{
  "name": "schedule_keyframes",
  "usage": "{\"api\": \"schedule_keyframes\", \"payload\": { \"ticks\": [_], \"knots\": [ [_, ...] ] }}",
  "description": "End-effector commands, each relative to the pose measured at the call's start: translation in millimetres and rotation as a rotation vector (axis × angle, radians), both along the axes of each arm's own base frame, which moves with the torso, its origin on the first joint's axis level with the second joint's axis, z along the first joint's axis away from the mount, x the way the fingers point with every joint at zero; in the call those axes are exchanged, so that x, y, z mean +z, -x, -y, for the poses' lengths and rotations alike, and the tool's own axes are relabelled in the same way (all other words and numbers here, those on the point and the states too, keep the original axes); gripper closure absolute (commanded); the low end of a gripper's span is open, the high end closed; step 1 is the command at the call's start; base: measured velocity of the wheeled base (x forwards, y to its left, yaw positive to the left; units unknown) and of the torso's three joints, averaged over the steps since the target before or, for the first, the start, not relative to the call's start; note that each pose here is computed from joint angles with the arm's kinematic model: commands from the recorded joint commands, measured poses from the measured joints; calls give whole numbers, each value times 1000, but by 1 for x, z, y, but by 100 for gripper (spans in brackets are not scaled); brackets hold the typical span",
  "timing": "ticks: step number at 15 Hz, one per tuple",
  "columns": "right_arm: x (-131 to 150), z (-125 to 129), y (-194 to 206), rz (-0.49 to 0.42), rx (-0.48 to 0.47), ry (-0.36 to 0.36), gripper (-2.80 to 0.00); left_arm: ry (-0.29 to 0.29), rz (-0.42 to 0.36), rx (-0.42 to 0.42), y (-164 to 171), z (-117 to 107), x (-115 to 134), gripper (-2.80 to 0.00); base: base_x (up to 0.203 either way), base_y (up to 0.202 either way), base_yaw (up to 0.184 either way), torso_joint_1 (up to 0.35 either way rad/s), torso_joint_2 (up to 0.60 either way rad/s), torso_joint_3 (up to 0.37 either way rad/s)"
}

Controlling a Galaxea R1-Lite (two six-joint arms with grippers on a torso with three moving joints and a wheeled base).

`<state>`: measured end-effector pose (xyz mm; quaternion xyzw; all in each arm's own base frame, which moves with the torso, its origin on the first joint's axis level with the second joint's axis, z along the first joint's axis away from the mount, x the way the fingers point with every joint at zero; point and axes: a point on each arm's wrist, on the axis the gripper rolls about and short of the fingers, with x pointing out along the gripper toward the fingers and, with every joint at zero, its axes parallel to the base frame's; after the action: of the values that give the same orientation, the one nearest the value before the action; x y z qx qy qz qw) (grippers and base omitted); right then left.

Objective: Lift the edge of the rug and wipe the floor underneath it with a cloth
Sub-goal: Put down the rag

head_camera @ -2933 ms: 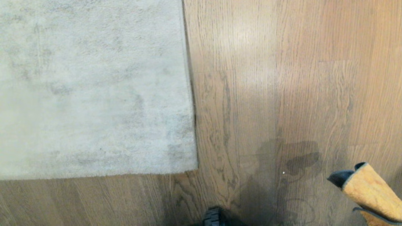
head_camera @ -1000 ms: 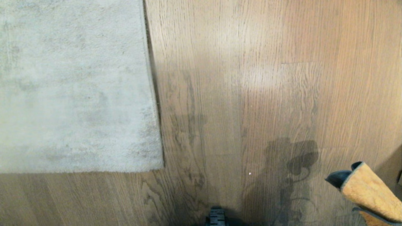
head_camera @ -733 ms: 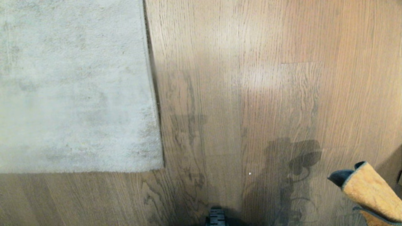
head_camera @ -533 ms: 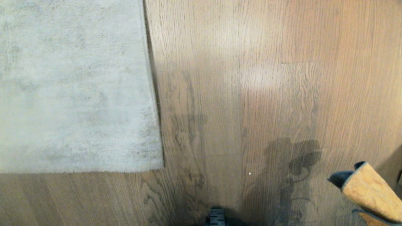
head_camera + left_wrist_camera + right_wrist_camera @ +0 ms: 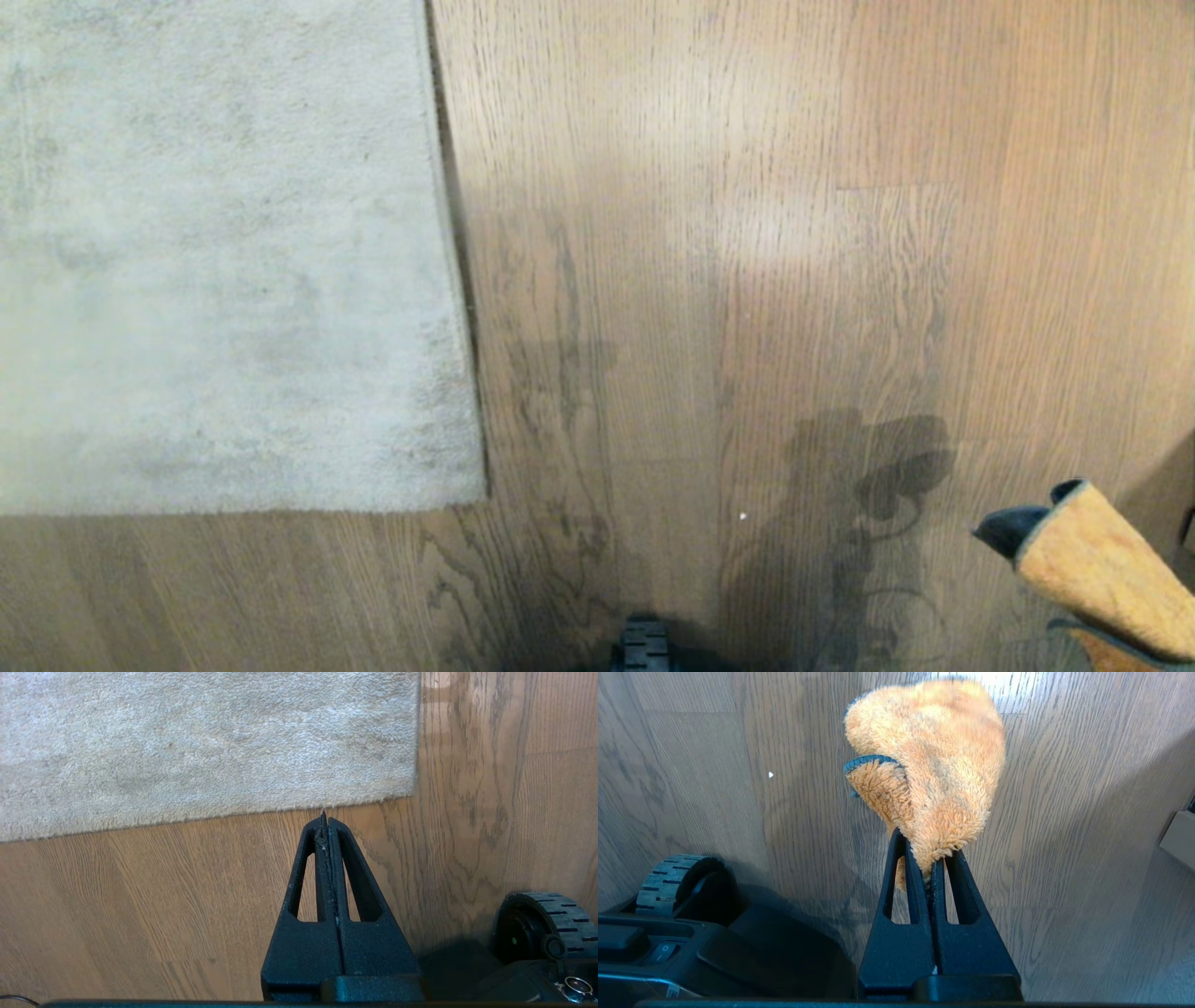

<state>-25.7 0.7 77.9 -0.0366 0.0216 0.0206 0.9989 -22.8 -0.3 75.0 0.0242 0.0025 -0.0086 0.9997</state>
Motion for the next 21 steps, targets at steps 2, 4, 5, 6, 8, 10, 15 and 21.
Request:
{"api": "schedule_keyframes", "payload": {
  "ticks": [2, 4, 5, 6, 8, 10, 15, 21],
  "knots": [
    [14, -1, -2, -12, 30, -6, 0, -1, 1, 0, 0, 0, 0, 0, 0, 0, 0, 0, 0, 0],
    [27, -1, -6, -27, 42, -10, 0, -1, 1, 0, 0, 0, 0, 0, 0, 0, 0, 0, 0, 0],
    [33, -1, -10, -34, 45, -9, 0, -1, 1, 0, 0, 0, 0, 0, 0, 0, 0, 0, 0, 0],
    [41, -1, -15, -38, 47, -9, 0, -1, 1, 0, 0, 0, 0, 0, 0, 0, 0, 0, 0, 0],
    [54, -1, -25, -44, 50, -9, 0, -1, 1, 0, 0, 0, 0, 0, 0, 0, 0, 0, 0, 0],
    [65, -1, -37, -48, 51, -10, 0, -1, 1, 0, 0, 0, 0, 0, 0, 0, 0, 0, 0, 0],
    [69, -1, -51, -86, 54, -10, 0, -1, 1, 0, 0, 0, 0, 0, 0, 0, 0, 0, 0, 0],
    [75, -2, -69, -124, 65, -10, 0, -1, 1, 0, 0, 0, 0, 0, 0, 0, 0, 0, 0, 0]
  ]
}}
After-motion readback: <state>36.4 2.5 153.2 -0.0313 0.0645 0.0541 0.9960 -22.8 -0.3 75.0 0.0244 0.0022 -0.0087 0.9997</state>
